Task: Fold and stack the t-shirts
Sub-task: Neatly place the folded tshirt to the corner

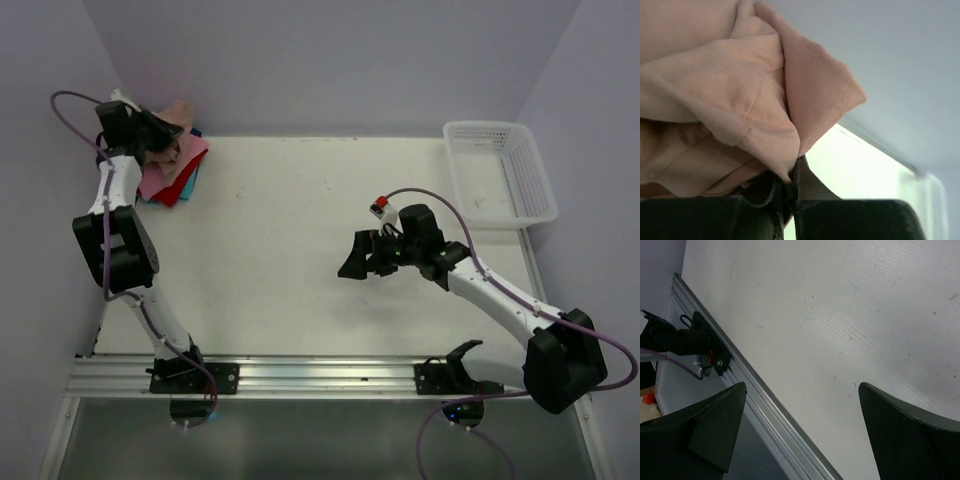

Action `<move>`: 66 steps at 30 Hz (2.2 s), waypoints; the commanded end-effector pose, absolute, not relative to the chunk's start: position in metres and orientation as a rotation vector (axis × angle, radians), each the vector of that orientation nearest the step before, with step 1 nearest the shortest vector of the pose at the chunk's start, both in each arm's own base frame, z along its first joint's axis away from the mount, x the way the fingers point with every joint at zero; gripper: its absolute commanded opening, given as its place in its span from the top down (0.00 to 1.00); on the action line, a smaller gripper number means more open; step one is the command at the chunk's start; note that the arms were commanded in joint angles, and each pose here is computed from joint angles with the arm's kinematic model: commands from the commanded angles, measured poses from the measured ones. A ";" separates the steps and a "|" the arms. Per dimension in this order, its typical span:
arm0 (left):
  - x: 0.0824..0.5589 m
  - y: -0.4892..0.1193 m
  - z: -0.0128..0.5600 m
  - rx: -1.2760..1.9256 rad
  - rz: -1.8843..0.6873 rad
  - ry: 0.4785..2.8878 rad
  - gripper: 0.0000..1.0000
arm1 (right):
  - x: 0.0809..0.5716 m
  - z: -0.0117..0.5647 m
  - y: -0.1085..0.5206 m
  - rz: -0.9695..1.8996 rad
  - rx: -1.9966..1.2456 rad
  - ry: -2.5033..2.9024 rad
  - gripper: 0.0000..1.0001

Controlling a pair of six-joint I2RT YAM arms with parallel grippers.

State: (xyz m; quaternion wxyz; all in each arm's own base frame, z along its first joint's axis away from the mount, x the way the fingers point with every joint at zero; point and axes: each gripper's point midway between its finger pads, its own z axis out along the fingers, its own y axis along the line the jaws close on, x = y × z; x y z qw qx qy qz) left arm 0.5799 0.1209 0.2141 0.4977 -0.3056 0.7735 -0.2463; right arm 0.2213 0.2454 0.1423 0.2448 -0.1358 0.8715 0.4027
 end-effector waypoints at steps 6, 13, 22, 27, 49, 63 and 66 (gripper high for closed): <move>0.470 -0.175 0.339 0.023 -1.418 1.869 1.00 | 0.219 0.153 0.245 1.115 -0.394 2.303 0.01; 0.459 -0.134 0.232 -0.318 -1.586 1.959 1.00 | 0.221 0.154 0.248 1.141 -0.363 2.293 0.01; 0.494 -0.098 0.028 -0.655 -1.399 2.304 1.00 | 0.223 0.163 0.248 1.131 -0.357 2.287 0.01; 0.495 -0.101 0.000 -0.624 -1.369 2.353 1.00 | 0.220 0.166 0.245 1.125 -0.349 2.277 0.01; 0.470 -0.176 0.164 0.130 -0.970 2.170 0.00 | 0.280 0.183 0.288 1.153 -0.449 2.254 0.01; 0.409 -0.088 0.094 -0.291 -0.415 2.367 0.00 | 0.413 0.136 0.370 1.171 -0.351 2.376 0.15; 0.402 -0.073 0.095 -0.345 -0.331 2.365 0.00 | 0.422 0.131 0.383 1.238 -0.330 2.383 0.66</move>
